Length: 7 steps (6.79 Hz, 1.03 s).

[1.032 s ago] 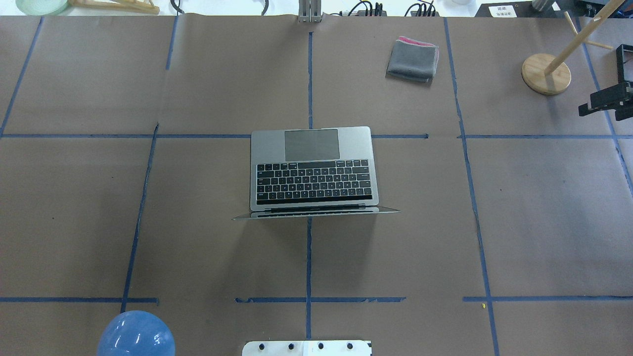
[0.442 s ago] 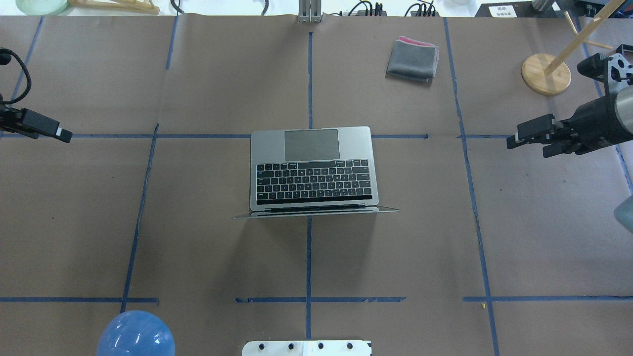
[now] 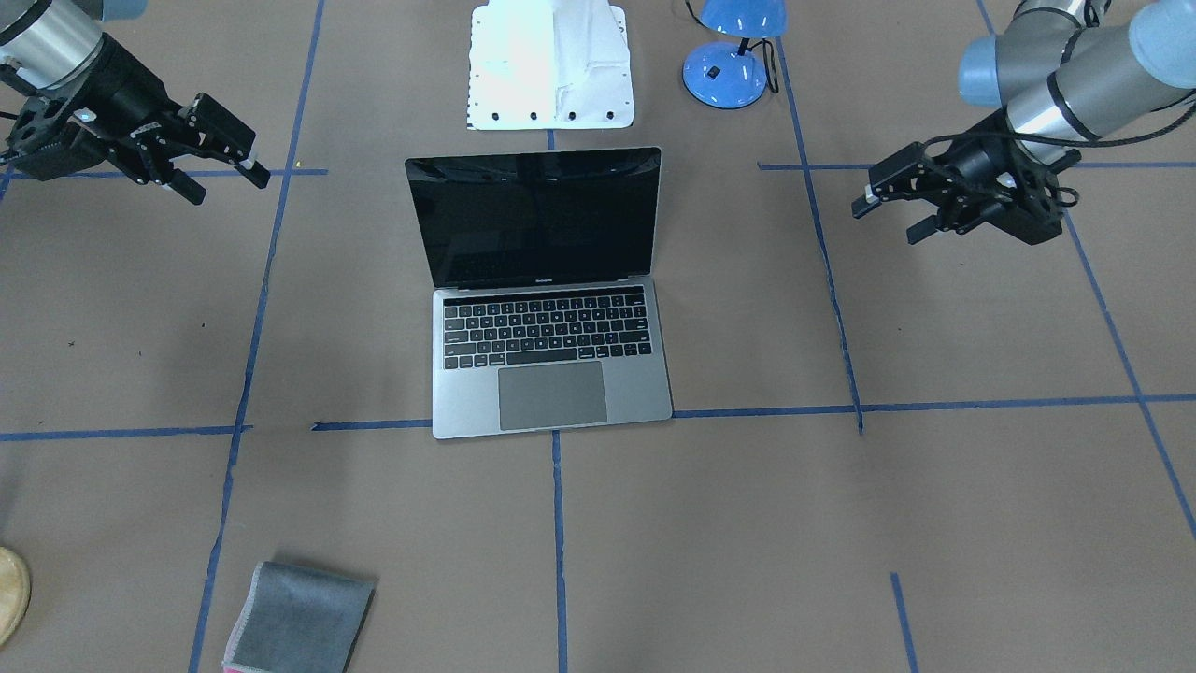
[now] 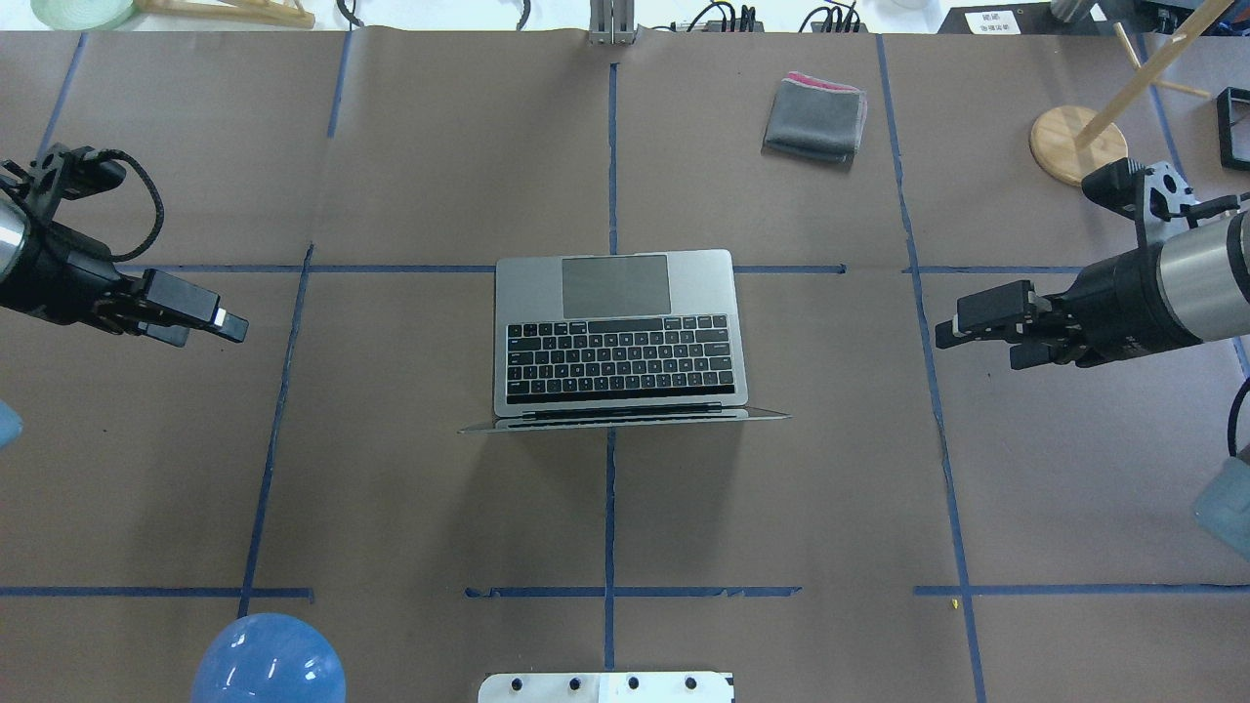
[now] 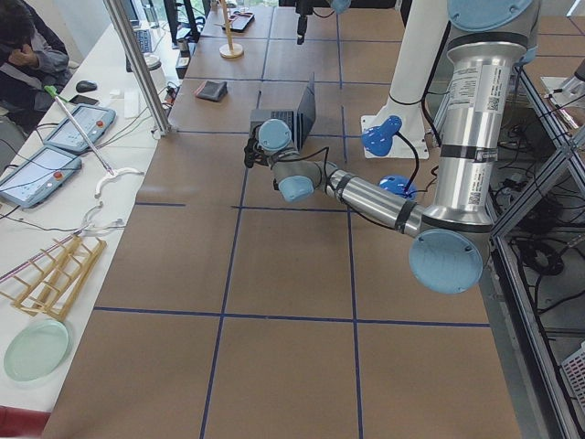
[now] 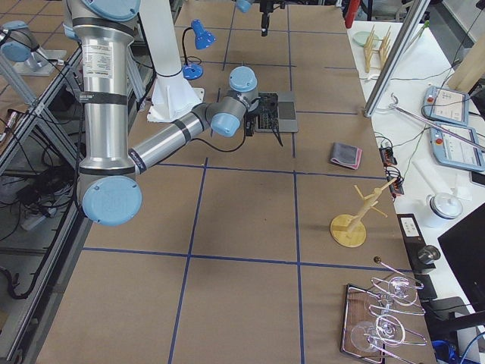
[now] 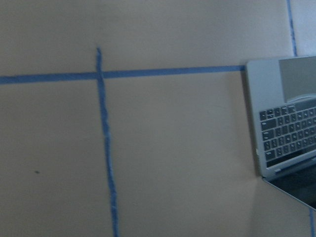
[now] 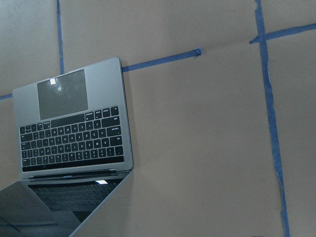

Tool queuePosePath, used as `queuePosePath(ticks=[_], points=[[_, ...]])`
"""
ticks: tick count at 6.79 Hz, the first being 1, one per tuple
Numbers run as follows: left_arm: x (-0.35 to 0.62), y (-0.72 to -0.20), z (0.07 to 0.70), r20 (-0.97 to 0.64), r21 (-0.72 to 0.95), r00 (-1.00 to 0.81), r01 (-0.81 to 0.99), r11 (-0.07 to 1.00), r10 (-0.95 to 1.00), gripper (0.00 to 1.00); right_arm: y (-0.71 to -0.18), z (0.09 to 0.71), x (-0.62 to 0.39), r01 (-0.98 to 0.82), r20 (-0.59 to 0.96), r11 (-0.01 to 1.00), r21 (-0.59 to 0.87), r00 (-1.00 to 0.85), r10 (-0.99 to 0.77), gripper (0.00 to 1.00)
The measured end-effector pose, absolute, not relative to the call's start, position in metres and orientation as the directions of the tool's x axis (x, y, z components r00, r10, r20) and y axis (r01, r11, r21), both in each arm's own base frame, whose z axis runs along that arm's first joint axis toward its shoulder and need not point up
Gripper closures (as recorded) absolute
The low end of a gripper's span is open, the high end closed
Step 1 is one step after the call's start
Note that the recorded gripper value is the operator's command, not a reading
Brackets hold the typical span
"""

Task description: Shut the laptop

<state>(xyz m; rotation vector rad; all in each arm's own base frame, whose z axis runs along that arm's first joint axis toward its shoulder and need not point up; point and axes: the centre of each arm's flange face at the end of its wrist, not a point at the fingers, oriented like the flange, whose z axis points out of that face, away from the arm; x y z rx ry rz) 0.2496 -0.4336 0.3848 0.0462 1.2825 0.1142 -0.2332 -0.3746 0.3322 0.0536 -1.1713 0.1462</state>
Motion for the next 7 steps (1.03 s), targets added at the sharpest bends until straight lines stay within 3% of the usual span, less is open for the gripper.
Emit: queuePosePath(ticks=[1, 2, 3, 4, 5, 7], points=[[0.270, -0.418, 0.365, -0.963, 0.076, 0.254, -0.085, 0.993, 0.095, 0.31, -0.356, 0.324, -0.243, -0.150, 0.920, 0.988, -0.043, 0.380, 0.097, 0.32], [0.284, -0.410, 0.349, -0.968, 0.065, 0.234, -0.104, 0.992, 0.088, 0.60, -0.337, 0.319, -0.265, -0.165, 0.916, 0.985, -0.048, 0.387, 0.109, 0.59], [0.292, -0.403, 0.340, -0.971, 0.062, 0.222, -0.120, 0.991, 0.088, 0.85, -0.320, 0.317, -0.289, -0.176, 0.910, 0.984, -0.041, 0.399, 0.110, 0.70], [0.301, -0.398, 0.335, -0.972, 0.063, 0.215, -0.137, 0.989, 0.092, 0.96, -0.305, 0.317, -0.307, -0.174, 0.907, 0.984, -0.029, 0.410, 0.099, 0.86], [0.309, -0.393, 0.330, -0.974, 0.066, 0.207, -0.153, 0.986, 0.097, 0.97, -0.293, 0.317, -0.322, -0.171, 0.904, 0.985, -0.013, 0.419, 0.085, 0.97], [0.332, -0.381, 0.314, -0.977, 0.071, 0.185, -0.194, 0.978, 0.107, 0.97, -0.274, 0.314, -0.345, -0.175, 0.904, 0.985, 0.002, 0.422, 0.073, 0.99]])
